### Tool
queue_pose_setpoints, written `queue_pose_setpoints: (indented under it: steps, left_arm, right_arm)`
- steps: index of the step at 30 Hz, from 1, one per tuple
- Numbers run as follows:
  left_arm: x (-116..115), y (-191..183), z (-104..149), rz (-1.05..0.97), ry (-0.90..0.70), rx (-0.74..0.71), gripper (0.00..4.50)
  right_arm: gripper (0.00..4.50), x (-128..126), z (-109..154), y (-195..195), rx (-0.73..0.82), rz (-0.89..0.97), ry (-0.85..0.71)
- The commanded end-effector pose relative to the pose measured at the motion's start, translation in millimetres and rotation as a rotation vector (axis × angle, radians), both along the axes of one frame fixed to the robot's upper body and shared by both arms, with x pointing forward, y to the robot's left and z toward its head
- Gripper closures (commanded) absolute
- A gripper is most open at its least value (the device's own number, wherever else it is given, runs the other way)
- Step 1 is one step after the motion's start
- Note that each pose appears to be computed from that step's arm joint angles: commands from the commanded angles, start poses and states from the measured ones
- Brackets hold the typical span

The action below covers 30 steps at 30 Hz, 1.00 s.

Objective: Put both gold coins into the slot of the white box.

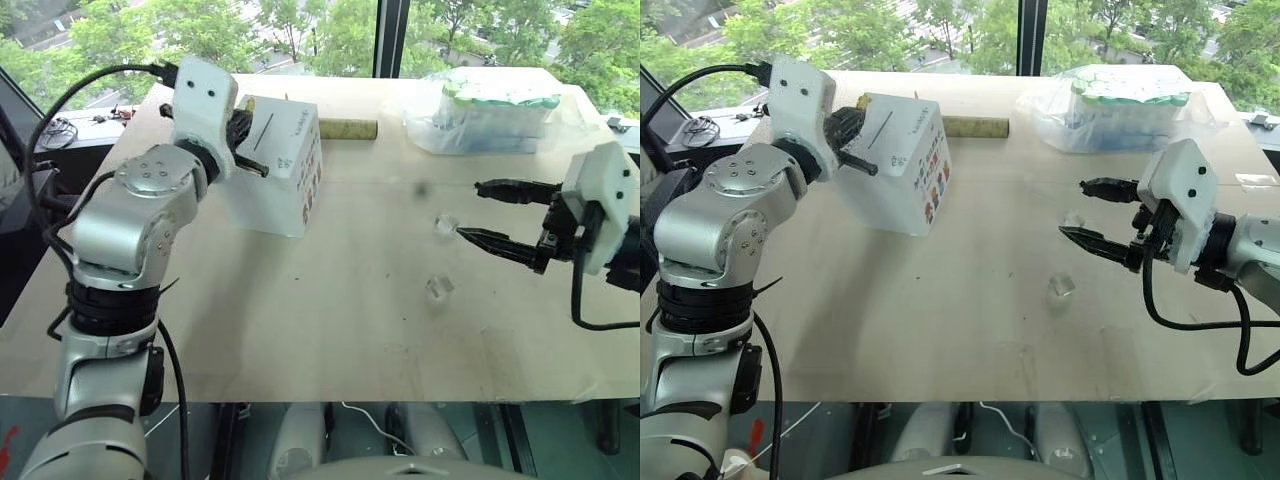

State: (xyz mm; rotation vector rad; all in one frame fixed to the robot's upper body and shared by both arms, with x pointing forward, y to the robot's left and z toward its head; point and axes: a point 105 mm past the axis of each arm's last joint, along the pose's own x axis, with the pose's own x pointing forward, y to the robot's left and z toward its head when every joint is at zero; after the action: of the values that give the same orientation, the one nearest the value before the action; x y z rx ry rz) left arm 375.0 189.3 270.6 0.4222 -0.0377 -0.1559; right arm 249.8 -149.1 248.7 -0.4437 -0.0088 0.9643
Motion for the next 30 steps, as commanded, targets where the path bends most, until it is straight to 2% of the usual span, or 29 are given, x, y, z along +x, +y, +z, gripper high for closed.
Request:
queue_pose_setpoints:
  steps: [1, 6, 15, 18, 21, 30]
  left_arm:
    - [-1, 6, 7, 0.053, -0.012, 0.002, 4.50]
    - [0, 0, -4, 0.029, 0.053, -0.021, 4.50]
    - [1, -13, -7, 0.011, 0.159, -0.134, 4.50]
    - [2, -12, -11, 0.048, 0.192, -0.092, 4.50]
    - [2, -15, -14, 0.046, 0.237, -0.126, 4.50]
    - [5, -9, -14, 0.116, 0.284, -0.093, 4.50]
  right_arm:
    - [1.20, -8, 13, -4, -0.023, 0.021, -0.076]
    - [1.20, -14, 14, -6, -0.036, 0.036, -0.086]
    - [1.20, -14, 13, -6, -0.054, 0.023, -0.085]
    - [1.20, -15, 13, -6, -0.058, 0.017, -0.086]
    - [1.20, -15, 14, -5, -0.059, 0.012, -0.086]
    - [1.20, -14, 15, -4, -0.059, 0.008, -0.084]
